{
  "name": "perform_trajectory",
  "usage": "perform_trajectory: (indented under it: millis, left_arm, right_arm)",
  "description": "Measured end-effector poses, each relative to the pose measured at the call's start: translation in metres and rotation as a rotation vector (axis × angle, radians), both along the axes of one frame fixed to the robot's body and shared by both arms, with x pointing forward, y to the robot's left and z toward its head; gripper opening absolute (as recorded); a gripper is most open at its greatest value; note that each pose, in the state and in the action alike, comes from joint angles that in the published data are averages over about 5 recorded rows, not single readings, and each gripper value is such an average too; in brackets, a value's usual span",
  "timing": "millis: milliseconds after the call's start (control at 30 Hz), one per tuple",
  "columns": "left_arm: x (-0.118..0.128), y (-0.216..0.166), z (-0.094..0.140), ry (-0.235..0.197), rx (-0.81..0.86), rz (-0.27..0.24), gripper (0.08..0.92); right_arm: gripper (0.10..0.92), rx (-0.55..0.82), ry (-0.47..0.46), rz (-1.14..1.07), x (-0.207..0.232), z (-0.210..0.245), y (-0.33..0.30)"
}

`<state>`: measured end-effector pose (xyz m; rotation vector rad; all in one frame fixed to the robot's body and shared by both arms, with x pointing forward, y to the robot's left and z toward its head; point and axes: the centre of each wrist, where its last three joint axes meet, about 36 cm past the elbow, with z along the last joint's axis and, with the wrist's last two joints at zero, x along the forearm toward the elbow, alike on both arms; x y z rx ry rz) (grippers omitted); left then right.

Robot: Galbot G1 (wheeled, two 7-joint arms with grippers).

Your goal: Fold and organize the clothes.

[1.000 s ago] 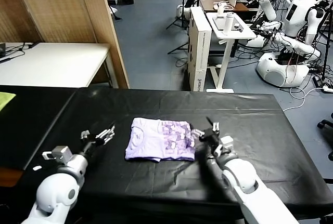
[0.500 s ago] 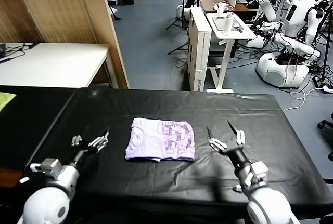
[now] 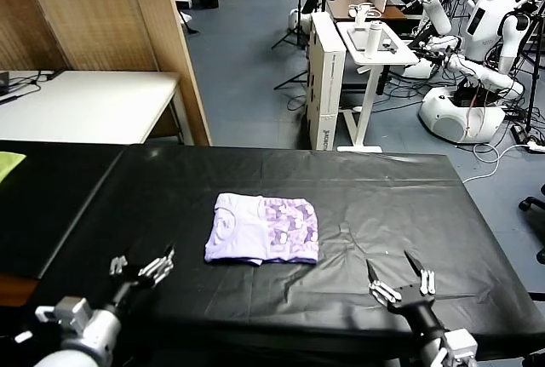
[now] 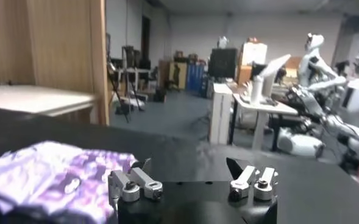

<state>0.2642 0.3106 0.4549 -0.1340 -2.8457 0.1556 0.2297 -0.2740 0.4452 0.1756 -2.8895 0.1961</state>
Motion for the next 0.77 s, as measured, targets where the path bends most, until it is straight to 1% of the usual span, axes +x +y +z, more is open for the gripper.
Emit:
perform_trajectory:
  millis: [167,367,533,767]
  left_arm:
    - [-0.020,0.000,-0.001,0.033,-0.001,0.012,0.907]
    - [-0.037,0.004,-0.006,0.063,0.005,0.030,0.907]
    - [-0.045,0.002,-0.007,0.074,0.008,0.033,0.907]
    - [-0.054,-0.003,-0.004,0.075,0.020,0.022,0.907]
  right_arm:
    - [0.907,-0.018,0.068,-0.015,-0.015,0.007,0.004]
    - [0.907,-0.001,0.086,-0.018,-0.034,0.009,0.015]
    - [0.907,0.001,0.103,-0.044,-0.052,0.009,0.024]
    - [0.907,-0.003,0.134,-0.054,-0.065,0.012,0.028]
